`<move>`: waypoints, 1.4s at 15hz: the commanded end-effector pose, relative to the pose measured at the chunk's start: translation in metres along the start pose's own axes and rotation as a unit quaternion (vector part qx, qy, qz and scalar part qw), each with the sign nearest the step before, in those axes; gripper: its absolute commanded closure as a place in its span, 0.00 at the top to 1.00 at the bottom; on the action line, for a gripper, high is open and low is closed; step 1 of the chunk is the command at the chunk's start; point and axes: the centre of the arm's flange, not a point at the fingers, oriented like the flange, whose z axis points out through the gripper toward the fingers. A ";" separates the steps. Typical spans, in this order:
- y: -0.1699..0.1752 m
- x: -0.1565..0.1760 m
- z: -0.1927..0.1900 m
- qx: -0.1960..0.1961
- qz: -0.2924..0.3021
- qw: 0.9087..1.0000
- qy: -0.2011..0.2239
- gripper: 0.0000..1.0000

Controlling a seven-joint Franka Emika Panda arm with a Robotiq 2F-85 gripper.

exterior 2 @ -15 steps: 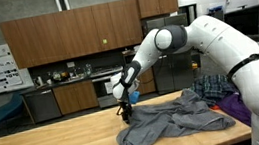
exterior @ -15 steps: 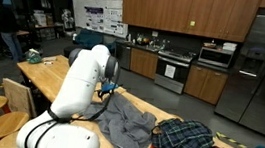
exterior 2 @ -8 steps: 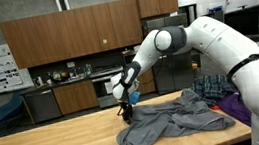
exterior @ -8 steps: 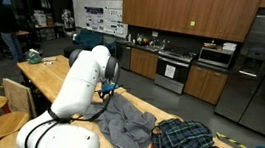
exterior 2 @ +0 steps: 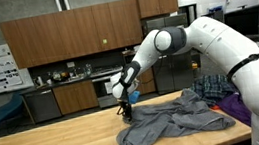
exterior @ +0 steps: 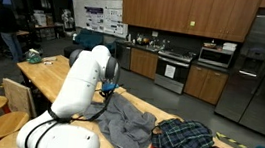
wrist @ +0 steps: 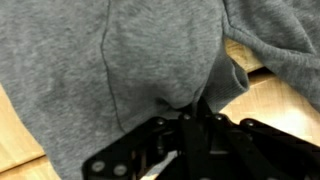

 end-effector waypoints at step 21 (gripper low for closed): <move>-0.017 0.080 -0.156 -0.026 -0.052 0.974 0.221 0.02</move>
